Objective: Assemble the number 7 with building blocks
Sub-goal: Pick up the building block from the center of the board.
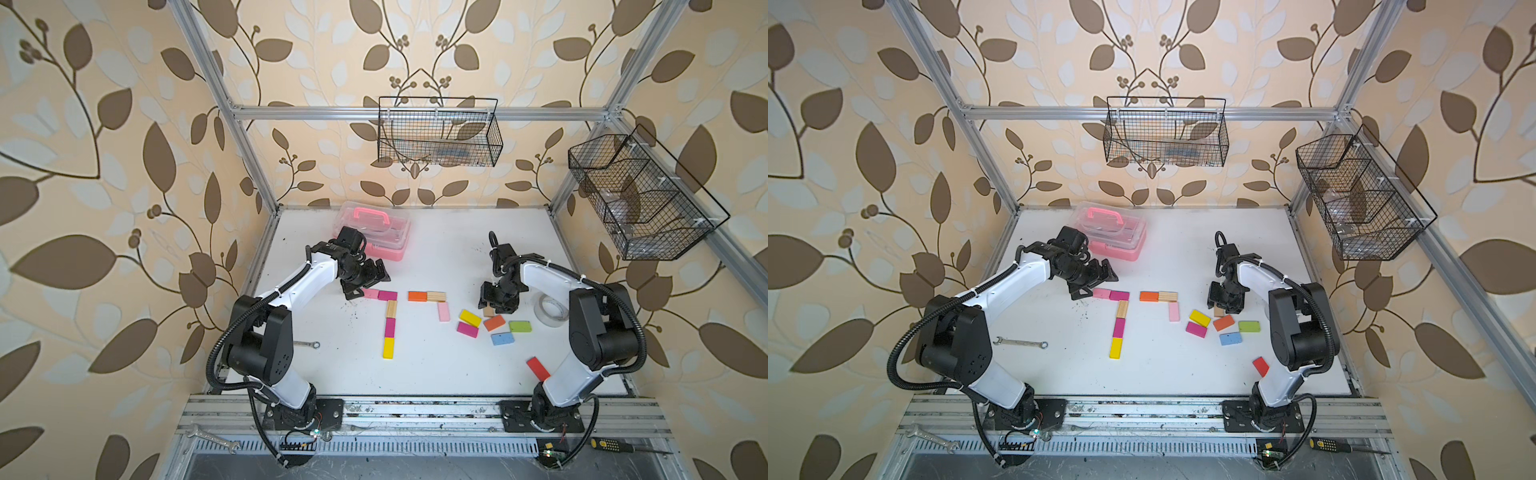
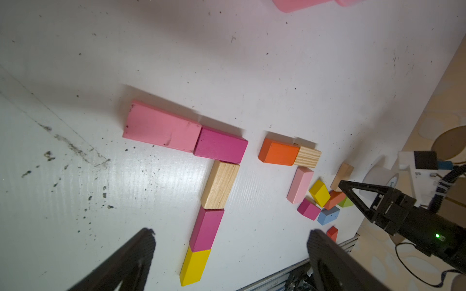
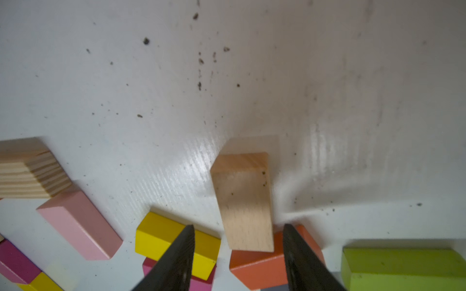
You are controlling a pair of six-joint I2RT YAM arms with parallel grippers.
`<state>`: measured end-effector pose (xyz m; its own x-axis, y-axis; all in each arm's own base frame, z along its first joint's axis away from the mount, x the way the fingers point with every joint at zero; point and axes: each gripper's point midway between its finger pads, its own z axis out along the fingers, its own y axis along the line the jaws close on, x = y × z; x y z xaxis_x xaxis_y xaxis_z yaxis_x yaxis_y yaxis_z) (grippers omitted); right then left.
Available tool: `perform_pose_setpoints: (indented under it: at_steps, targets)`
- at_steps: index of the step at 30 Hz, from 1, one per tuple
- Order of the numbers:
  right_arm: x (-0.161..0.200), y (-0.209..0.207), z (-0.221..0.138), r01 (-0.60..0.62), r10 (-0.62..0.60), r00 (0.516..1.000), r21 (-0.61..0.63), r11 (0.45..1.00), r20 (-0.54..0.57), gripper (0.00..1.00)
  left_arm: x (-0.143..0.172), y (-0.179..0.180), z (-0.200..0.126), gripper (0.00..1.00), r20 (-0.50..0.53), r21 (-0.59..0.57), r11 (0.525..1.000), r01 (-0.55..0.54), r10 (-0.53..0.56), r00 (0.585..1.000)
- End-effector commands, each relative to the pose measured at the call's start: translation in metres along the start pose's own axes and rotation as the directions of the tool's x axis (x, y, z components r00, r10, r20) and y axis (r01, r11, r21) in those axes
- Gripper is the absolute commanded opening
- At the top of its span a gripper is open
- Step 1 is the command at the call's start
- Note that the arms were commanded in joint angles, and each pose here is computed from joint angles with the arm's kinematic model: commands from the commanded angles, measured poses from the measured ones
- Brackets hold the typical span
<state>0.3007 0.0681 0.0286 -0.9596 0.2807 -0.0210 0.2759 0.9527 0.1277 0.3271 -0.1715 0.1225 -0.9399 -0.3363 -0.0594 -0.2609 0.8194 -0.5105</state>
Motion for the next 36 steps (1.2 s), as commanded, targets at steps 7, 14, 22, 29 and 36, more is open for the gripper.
perform_pose_setpoints:
  at_steps: [7,14,22,29,36]
  targets:
    - [-0.012,-0.008,0.012,0.03,-0.032,0.999,0.091,0.995,0.02,0.47,-0.002,-0.009,-0.017,0.97,0.03,0.009,1.0,-0.007,0.007,1.0]
    - [-0.018,-0.006,0.004,0.045,-0.05,0.998,0.113,0.993,0.036,0.29,0.0,-0.008,-0.028,0.97,0.022,-0.017,1.0,-0.016,0.016,1.0]
    - [-0.022,0.013,-0.028,0.065,-0.076,0.991,0.104,0.992,0.107,0.23,-0.011,-0.008,-0.034,0.97,0.003,0.008,0.999,-0.05,0.05,0.999]
    - [-0.025,0.051,-0.052,0.134,-0.146,0.978,0.087,0.987,0.152,0.21,-0.01,-0.002,-0.028,0.97,-0.021,0.025,0.997,-0.07,0.071,0.997]
    - [-0.01,0.113,-0.066,0.247,-0.238,0.956,-0.037,0.968,0.17,0.21,-0.008,0.0,-0.027,0.97,-0.033,0.027,0.996,-0.08,0.081,0.996]
